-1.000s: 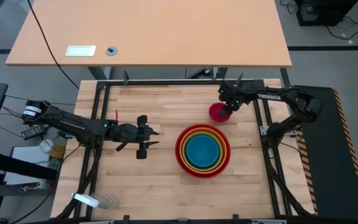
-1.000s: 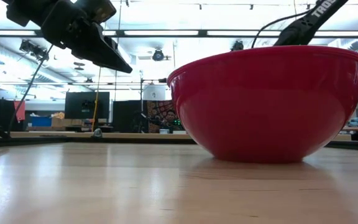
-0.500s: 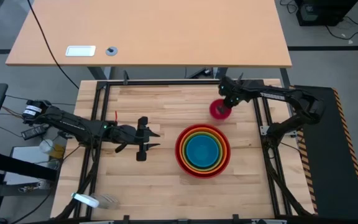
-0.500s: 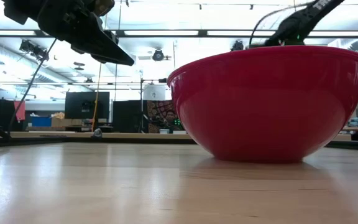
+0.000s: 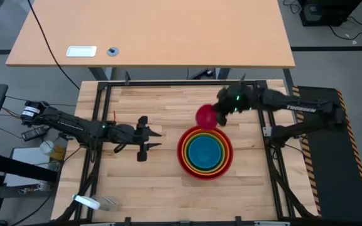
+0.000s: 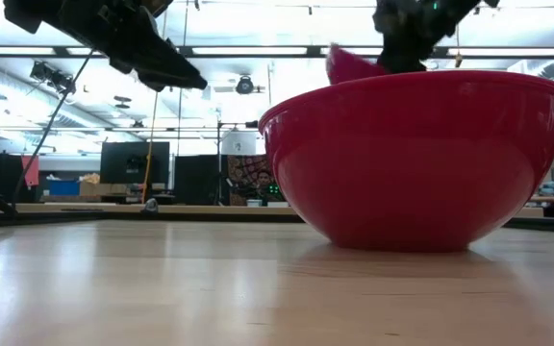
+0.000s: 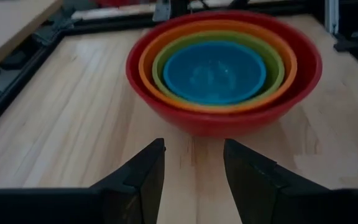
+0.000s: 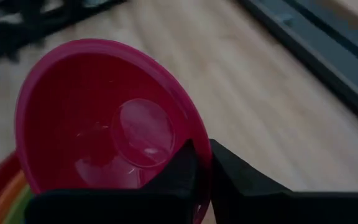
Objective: Nest bowls inside each other
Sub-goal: Stack the pink bowl on top of the blue bowl
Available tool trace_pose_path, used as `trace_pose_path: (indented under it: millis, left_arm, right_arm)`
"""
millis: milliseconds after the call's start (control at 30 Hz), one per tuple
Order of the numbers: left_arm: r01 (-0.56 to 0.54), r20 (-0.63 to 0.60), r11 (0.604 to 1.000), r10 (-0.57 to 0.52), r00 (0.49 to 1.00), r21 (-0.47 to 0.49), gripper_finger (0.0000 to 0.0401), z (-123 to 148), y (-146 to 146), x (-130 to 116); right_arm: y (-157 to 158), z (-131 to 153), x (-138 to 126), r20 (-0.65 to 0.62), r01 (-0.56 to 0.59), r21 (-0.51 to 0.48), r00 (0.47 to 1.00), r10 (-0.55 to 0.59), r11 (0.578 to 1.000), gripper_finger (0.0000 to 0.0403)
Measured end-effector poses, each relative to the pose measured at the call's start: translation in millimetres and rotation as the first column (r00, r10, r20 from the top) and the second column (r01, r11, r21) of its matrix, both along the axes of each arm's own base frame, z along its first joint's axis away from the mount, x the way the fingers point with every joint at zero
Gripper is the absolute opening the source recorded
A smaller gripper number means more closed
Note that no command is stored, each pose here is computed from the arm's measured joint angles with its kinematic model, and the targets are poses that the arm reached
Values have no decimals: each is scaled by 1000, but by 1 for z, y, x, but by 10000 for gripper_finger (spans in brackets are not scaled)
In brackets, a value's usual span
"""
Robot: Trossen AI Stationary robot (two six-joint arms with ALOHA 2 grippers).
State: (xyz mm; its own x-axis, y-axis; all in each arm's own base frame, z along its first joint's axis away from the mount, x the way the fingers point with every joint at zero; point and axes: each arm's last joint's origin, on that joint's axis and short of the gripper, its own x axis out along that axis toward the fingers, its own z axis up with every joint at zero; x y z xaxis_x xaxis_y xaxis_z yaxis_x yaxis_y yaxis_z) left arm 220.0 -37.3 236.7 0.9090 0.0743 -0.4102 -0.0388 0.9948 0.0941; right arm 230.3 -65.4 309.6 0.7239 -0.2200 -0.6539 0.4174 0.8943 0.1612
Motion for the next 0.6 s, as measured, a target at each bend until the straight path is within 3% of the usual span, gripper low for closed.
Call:
trace_pose_path:
  millis: [333, 600]
  left_arm:
    - [13, 25, 1000, -13, 1000, -1, 167, 2, -2, 1]
    - [39, 13, 999, -39, 999, -9, 167, 1, -7, -1]
  right_arm:
    - [79, -70, 60, -252, -188, 37, 949, 191, 982, 39]
    - [97, -114, 76, -402, -179, 36, 898, 178, 983, 53]
